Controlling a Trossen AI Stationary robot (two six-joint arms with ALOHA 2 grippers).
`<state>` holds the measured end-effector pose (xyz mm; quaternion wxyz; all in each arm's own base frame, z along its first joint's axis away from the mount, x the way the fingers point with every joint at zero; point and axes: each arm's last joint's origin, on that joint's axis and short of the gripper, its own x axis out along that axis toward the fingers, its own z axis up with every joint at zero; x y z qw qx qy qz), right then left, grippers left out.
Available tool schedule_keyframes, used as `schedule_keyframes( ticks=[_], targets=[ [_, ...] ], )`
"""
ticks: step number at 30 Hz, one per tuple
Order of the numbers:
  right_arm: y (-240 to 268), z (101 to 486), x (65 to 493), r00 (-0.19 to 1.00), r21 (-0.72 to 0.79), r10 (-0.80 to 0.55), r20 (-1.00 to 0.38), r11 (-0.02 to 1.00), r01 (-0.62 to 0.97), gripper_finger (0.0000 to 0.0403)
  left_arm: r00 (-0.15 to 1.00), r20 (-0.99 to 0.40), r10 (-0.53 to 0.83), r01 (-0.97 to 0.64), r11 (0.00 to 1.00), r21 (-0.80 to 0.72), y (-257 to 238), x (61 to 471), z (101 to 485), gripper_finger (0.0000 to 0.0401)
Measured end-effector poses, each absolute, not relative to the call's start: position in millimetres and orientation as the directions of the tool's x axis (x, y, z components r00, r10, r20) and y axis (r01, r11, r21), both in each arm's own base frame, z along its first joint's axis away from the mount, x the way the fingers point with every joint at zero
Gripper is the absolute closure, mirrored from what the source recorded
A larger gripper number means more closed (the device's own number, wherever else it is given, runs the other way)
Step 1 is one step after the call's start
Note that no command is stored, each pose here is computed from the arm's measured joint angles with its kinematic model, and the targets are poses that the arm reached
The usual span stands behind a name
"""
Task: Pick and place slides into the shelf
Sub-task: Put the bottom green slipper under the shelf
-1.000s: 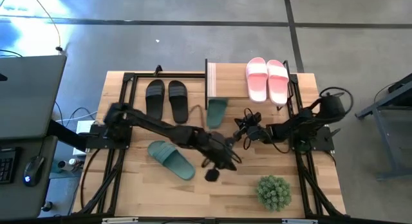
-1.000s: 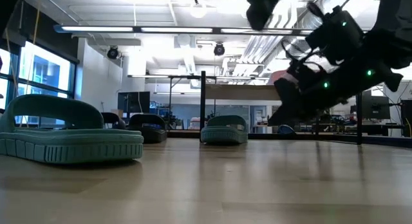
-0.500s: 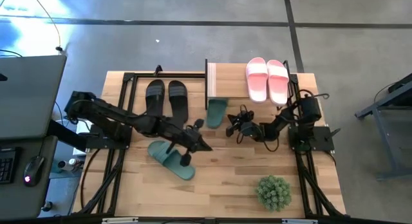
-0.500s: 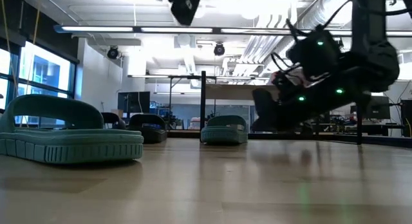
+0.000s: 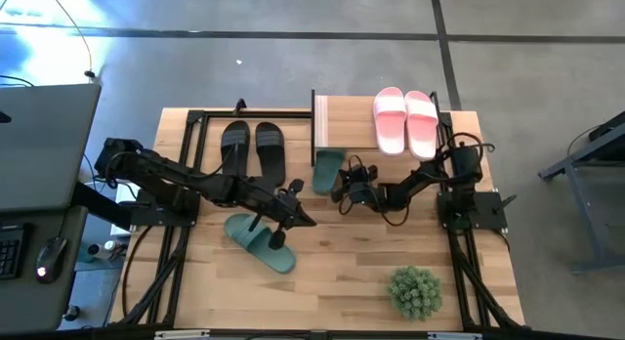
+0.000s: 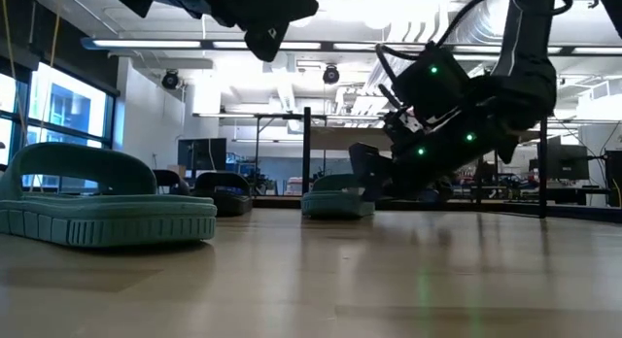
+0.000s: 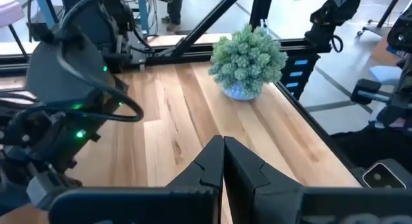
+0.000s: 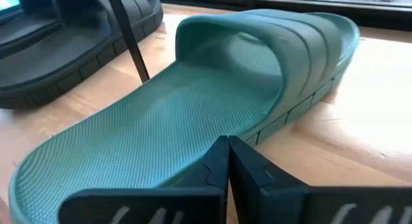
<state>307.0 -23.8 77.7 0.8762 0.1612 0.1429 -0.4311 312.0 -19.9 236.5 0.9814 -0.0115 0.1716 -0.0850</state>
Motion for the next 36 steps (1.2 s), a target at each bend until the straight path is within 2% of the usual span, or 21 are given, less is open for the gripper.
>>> schedule_keyframes(
  ticks=[24, 36],
  targets=[
    [-52, 81, 311, 0.548, 0.15, -0.734, -0.401, 0.537, 0.83, 0.0403, 0.927, -0.335, -0.17, 0.164, 0.985, -0.046, -20, 312, 236, 0.0401],
    [-19, 93, 313, 0.586, 0.104, -0.722, -0.368, 0.595, 0.797, 0.0403, 0.927, -0.335, -0.167, 0.161, 0.986, -0.045, -20, 312, 236, 0.0401]
  ],
)
